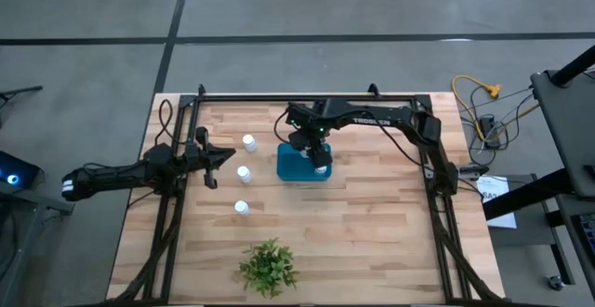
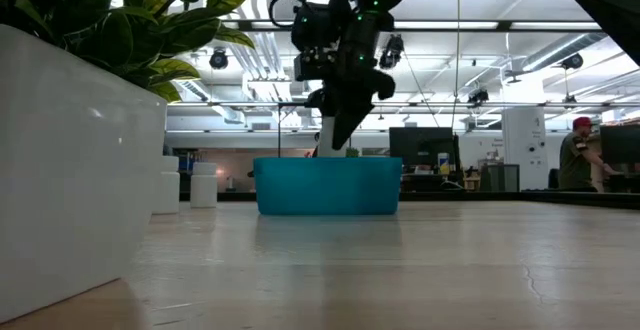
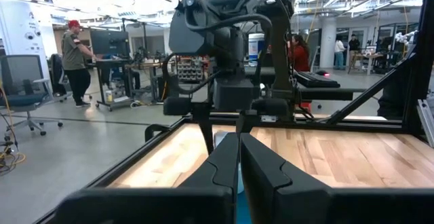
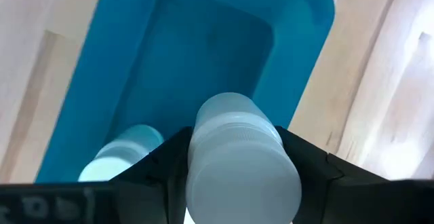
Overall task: Pick and place pill bottles into a basket
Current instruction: Put the white medicine bottle into the blue bin
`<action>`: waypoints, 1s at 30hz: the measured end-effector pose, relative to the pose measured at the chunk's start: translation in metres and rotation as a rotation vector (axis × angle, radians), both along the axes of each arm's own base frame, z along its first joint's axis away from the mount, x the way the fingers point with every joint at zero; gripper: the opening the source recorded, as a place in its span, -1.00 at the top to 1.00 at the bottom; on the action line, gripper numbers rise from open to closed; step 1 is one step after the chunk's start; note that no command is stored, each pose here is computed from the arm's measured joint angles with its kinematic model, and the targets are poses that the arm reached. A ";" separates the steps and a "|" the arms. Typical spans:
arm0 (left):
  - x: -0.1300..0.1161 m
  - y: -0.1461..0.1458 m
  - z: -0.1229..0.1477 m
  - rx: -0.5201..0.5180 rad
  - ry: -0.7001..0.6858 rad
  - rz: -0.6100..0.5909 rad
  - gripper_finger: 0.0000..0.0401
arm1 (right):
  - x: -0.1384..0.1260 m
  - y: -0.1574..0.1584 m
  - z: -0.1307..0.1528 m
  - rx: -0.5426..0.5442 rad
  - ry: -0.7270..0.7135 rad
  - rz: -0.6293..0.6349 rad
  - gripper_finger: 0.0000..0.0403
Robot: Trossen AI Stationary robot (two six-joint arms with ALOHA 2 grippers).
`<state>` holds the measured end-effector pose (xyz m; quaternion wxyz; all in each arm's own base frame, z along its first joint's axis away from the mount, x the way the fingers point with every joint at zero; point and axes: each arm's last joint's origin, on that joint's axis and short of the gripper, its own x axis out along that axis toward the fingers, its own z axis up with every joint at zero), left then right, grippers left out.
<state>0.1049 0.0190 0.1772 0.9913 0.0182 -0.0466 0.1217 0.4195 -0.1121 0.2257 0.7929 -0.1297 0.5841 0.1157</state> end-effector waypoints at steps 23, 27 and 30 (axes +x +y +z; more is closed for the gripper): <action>0.000 0.000 0.000 0.000 0.000 0.000 1.00 | 0.005 -0.001 -0.043 0.014 0.068 -0.007 0.18; 0.000 0.000 0.000 0.000 0.000 0.001 1.00 | 0.005 0.000 -0.046 0.014 0.067 -0.007 0.18; 0.000 0.000 0.000 0.000 0.000 0.000 1.00 | 0.005 -0.001 -0.046 0.003 0.066 -0.009 0.18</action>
